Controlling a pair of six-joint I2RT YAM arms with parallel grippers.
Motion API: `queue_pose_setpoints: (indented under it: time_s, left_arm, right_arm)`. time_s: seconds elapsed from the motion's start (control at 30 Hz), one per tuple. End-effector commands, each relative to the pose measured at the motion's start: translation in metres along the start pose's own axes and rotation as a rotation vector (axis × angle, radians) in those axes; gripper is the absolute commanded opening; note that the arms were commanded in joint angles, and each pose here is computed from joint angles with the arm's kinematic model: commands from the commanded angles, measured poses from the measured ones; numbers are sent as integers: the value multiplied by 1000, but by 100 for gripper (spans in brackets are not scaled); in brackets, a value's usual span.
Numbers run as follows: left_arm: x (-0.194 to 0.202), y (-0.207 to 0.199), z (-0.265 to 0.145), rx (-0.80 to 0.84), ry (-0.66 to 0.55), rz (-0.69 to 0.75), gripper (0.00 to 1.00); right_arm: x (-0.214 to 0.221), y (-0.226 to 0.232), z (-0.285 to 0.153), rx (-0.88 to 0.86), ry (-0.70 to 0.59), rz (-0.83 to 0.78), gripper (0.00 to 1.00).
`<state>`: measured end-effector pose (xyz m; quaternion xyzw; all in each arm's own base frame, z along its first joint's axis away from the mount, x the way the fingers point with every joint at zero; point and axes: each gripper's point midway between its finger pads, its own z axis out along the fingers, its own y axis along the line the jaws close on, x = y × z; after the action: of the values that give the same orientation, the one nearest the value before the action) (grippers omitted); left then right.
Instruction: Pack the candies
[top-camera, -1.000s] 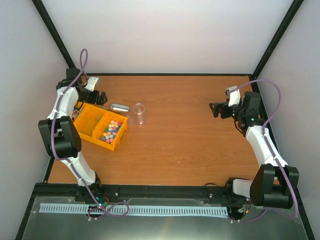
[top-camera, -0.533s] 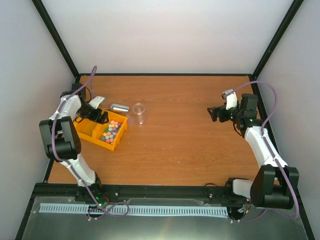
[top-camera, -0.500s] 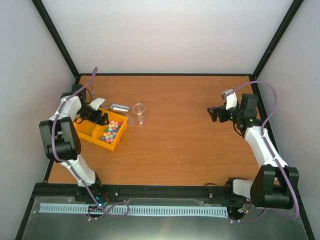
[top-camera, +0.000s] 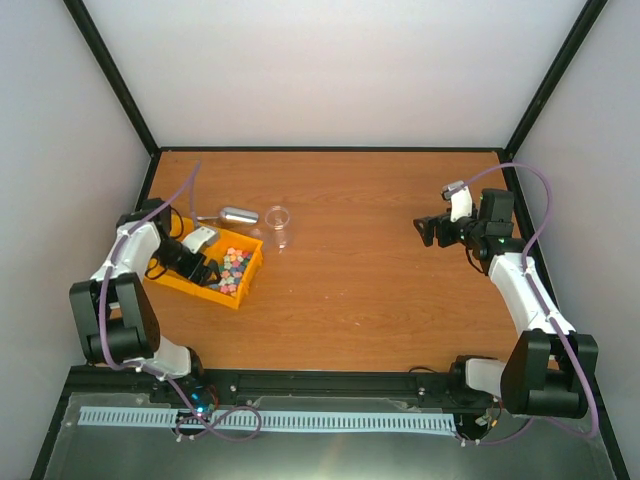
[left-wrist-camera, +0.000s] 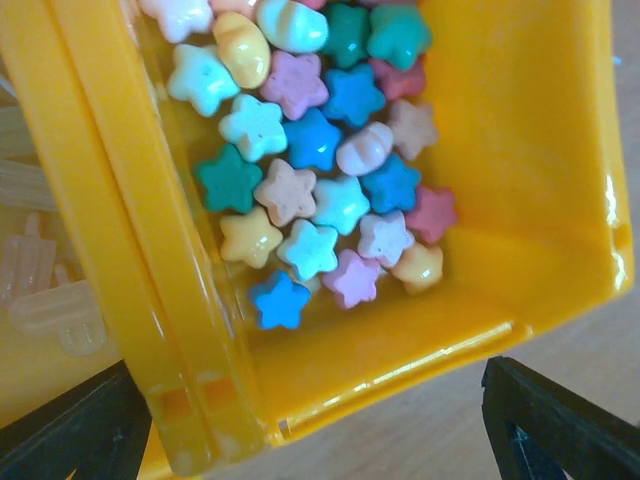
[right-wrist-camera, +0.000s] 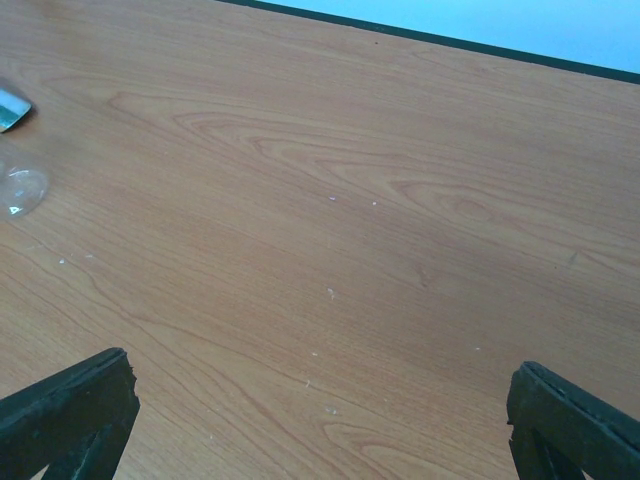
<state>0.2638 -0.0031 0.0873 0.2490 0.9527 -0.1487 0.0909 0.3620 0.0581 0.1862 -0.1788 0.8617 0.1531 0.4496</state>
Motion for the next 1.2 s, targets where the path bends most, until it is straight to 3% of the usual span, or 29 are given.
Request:
queue_pose_setpoints:
  time_s: [0.0,0.27,0.53,0.8,0.9,1.0,1.17]
  left_arm:
    - [17,-42,-4,127,-3,52,91]
    - [25,-90,-3,196,31,196,91]
    - [11,-124,-33,333,18,341,93]
    - [-89,-33,-92,130,-88,400,93]
    - [-95,5,-88,29,-8,431,90]
    - [-79,26,-77,-16,69,452,81]
    - [-54,64,-66,-120,106,383,76]
  right_arm:
    - [2,7,-2,-21,0,-17,100]
    - [3,8,-1,-26,3,-18,100]
    - [5,8,1,-28,10,-21,100]
    - [7,14,-1,-57,-1,-27,100]
    - [4,20,-6,-77,-30,-37,100]
    - [4,25,-9,-94,-40,-51,100]
    - [6,29,-6,-134,-22,-50,100]
